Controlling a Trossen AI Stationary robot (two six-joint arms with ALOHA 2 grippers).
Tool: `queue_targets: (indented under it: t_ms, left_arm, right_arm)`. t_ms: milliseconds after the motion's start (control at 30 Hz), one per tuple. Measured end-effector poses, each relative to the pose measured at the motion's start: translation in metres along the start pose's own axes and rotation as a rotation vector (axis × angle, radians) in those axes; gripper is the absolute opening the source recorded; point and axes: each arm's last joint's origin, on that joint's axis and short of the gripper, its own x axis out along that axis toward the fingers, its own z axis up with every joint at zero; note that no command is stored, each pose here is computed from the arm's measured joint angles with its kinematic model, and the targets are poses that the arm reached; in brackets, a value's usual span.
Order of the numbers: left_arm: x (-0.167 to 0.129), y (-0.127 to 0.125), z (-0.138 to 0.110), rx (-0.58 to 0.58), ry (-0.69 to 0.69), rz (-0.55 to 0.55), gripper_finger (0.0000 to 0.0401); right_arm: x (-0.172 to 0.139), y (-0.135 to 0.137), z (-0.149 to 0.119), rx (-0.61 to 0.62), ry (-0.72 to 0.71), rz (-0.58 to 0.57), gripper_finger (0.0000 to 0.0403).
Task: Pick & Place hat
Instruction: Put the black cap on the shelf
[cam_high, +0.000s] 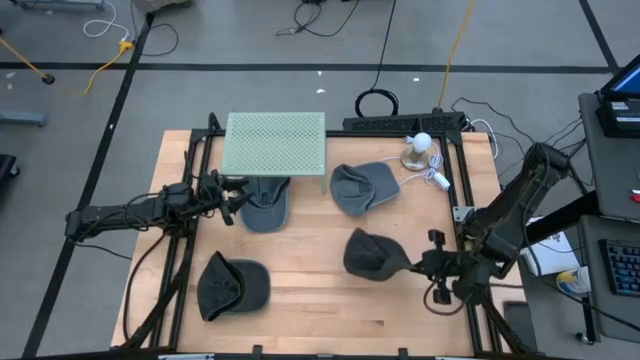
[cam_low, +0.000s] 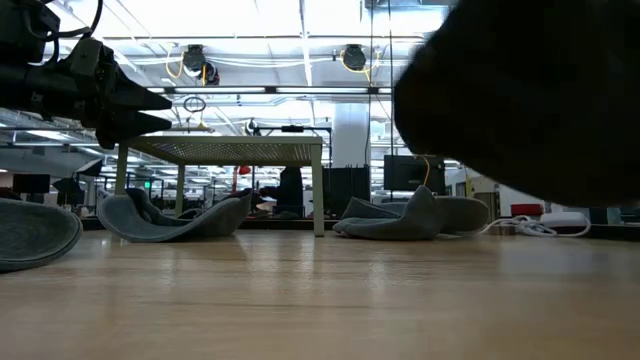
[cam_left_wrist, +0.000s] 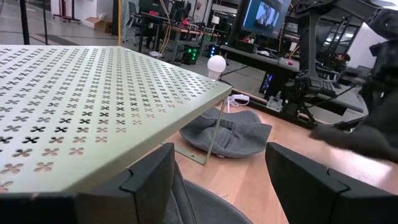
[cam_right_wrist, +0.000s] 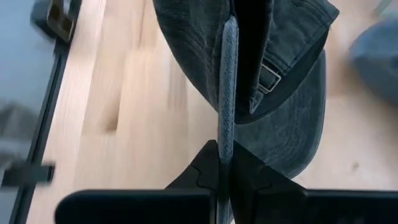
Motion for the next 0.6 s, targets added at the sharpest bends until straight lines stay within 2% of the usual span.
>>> queue_targets:
  t_ms: [600]
  left_arm:
    - [0.0, 0.0, 0.0, 0.0, 0.001, 0.0, 0.0257]
  right_arm:
    - [-0.016, -0.002, 0.035, 0.155, -0.563, -0.235, 0.0005]
